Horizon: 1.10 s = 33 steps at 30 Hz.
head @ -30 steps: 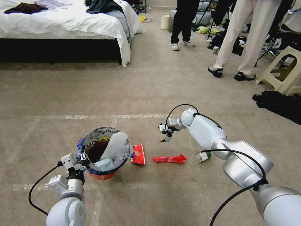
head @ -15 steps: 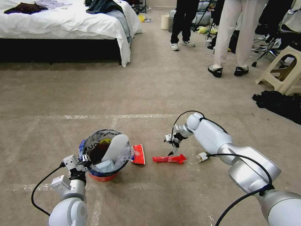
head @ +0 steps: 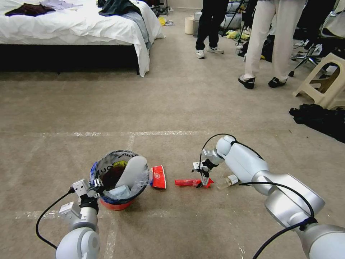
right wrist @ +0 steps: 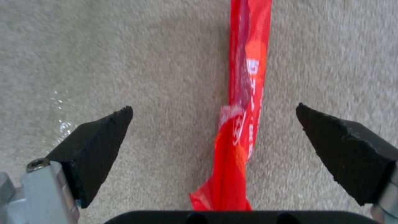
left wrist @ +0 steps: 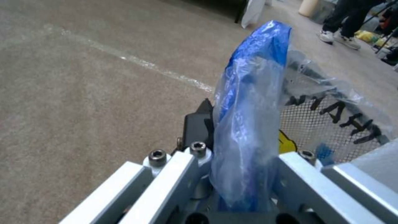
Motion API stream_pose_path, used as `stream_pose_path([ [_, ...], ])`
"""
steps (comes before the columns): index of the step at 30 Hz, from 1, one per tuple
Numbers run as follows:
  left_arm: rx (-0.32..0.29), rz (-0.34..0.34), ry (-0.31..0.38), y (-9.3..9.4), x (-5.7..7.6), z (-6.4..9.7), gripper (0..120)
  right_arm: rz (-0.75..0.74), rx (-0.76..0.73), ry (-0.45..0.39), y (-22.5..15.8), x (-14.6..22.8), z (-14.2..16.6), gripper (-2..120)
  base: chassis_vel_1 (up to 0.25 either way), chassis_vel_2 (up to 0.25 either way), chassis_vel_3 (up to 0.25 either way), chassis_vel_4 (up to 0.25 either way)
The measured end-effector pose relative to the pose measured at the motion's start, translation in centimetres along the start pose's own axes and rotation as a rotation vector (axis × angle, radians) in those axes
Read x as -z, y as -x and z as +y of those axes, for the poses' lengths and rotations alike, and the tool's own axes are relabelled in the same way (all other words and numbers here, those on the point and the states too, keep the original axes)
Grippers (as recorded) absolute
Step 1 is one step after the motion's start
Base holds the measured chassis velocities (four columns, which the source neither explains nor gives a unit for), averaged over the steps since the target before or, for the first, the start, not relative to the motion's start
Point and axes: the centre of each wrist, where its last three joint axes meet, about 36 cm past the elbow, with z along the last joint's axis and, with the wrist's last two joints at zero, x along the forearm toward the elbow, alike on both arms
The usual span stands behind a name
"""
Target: Pick up the trash bin and place the garbage on the floor into it.
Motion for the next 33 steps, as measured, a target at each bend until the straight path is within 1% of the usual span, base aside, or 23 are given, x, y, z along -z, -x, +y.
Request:
stream_pose_path([
  [6, 0.0, 0.003, 0.0, 0.3, -0.2, 0.1, 4, 0.0, -0.04, 0.047, 0.8, -2.2, 1.3, 100, 0.0, 0.0, 0.0, 0.0],
  [9, -0.001, 0.004, -0.001, 0.4, -0.2, 0.0, 4, 0.0, -0.046, 0.051, 0.8, -2.5, 1.5, 100, 0.0, 0.0, 0.0, 0.0],
  [12, -0.003, 0.007, -0.003, 0.5, -0.4, -0.2, 4, 0.0, -0.083, 0.078, 1.2, -3.4, 2.0, 100, 0.0, 0.0, 0.0, 0.0],
  [17, -0.002, 0.008, 0.0, 0.5, -0.5, -0.2, 4, 0.003, -0.098, 0.098, 1.6, -4.0, 2.2, 100, 0.0, 0.0, 0.0, 0.0],
  [19, 0.001, 0.01, 0.002, 0.4, -0.5, -0.1, 4, 0.006, -0.116, 0.122, 2.1, -4.5, 2.6, 100, 0.0, 0.0, 0.0, 0.0],
  [26, 0.002, 0.012, 0.006, 0.3, -0.6, 0.0, 4, 0.003, -0.157, 0.143, 3.0, -4.8, 3.1, 100, 0.0, 0.0, 0.0, 0.0],
  [33, 0.002, 0.014, 0.007, 0.2, -0.8, -0.4, 4, 0.01, -0.199, 0.16, 3.7, -4.8, 3.4, 100, 0.0, 0.0, 0.0, 0.0],
])
